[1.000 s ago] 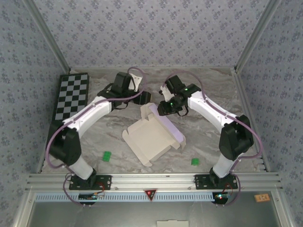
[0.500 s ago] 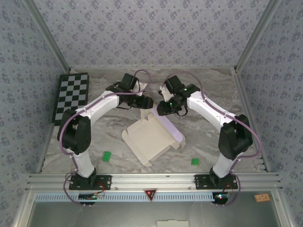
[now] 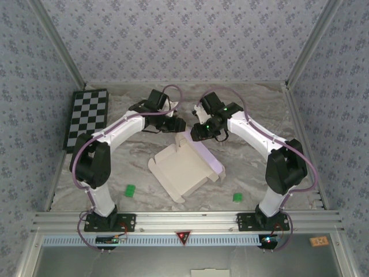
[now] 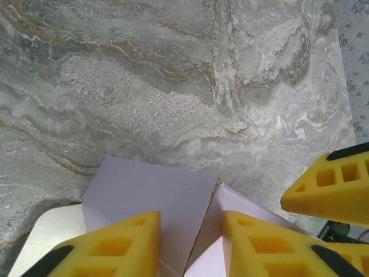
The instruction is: Fold the paper box
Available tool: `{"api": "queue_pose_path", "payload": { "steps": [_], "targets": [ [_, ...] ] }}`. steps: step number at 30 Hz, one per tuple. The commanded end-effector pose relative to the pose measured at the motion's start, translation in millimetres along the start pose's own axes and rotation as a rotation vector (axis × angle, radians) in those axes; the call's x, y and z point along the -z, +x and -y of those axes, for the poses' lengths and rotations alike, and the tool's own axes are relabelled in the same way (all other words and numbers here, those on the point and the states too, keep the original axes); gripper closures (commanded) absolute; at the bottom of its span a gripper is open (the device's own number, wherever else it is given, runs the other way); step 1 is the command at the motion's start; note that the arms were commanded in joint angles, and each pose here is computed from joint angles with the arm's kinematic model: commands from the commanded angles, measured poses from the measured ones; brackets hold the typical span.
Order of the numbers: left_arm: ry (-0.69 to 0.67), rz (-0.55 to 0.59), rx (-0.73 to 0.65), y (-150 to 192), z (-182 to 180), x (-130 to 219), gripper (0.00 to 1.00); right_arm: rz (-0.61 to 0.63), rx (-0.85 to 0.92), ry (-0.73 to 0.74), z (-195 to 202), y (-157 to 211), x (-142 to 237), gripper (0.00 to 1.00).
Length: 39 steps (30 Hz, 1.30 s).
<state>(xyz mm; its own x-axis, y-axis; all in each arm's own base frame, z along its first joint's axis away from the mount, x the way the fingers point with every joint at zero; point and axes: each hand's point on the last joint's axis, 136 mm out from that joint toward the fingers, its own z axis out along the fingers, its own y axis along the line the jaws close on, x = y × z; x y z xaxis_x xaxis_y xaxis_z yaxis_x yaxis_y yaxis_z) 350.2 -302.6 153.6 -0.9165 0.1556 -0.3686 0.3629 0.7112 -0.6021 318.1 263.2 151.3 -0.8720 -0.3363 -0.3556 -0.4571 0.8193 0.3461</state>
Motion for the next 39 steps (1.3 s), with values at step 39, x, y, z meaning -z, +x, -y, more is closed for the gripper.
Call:
{"api": "queue_pose_path", "payload": {
  "steps": [39],
  "targets": [
    [-0.134,-0.098,0.081,44,-39,-11,0.80,-0.019,-0.089,-0.079,8,12,0,0.67]
  ]
}}
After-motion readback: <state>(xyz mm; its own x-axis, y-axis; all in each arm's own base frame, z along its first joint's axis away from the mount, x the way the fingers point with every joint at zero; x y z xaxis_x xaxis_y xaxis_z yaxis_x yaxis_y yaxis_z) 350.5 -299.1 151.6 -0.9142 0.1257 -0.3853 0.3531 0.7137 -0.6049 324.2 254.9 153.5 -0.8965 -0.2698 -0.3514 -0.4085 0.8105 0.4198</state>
